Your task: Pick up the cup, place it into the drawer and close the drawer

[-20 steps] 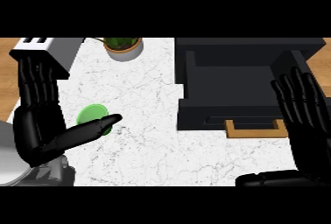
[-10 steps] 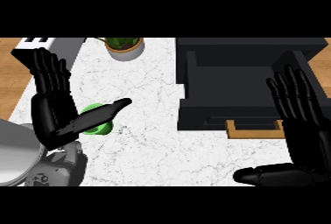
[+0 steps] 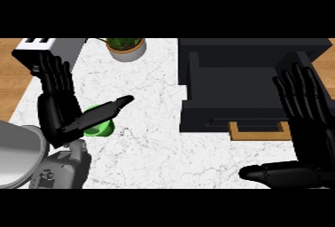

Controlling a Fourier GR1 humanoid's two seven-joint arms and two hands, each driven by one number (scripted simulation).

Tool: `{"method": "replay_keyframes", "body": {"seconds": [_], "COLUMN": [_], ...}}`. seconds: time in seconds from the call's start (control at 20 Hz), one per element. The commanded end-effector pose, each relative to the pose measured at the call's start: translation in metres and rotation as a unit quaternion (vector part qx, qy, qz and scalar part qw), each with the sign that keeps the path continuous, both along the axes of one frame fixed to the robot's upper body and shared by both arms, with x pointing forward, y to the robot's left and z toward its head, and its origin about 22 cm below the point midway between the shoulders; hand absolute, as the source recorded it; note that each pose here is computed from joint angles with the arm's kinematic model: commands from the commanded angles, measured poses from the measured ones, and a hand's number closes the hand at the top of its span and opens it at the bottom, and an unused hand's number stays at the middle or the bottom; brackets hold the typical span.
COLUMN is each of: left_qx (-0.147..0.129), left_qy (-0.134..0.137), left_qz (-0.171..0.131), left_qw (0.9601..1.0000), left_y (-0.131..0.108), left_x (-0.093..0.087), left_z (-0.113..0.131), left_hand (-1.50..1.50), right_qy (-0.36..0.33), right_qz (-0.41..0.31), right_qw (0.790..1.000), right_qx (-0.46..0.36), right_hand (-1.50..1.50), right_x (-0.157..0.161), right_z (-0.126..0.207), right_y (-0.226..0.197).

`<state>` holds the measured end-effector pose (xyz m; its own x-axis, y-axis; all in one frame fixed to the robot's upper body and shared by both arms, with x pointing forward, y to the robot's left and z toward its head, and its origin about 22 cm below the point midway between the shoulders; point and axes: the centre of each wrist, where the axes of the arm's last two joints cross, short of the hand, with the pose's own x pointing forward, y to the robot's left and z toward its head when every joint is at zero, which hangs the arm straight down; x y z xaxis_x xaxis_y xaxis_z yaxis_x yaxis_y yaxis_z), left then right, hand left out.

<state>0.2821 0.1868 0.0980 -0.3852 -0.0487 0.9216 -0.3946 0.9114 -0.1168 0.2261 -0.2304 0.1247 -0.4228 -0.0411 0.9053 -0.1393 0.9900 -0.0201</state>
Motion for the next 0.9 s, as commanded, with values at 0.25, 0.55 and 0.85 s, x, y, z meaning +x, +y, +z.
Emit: {"method": "replay_keyframes", "body": {"seconds": [0.25, 0.55, 0.85], "left_qx": [-0.013, -0.011, -0.015], "left_qy": [0.037, 0.061, 0.070], "left_qz": [0.024, 0.038, 0.071], "left_qw": [0.9990, 0.9974, 0.9949], "left_y": [-0.006, 0.008, 0.037], "left_x": [-0.010, -0.031, -0.029], "left_z": [-0.033, -0.070, -0.074], "left_hand": [-1.50, -1.50, -1.50], "right_qy": [-0.006, -0.004, 0.007], "right_qz": [-0.002, 0.005, 0.006], "right_qw": [1.000, 1.000, 1.000], "right_qx": [-0.002, 0.001, -0.001], "right_hand": [-1.50, -1.50, -1.50], "right_x": [0.003, -0.017, 0.008], "right_z": [0.020, 0.007, 0.011], "right_y": [0.003, -0.007, -0.011]}}
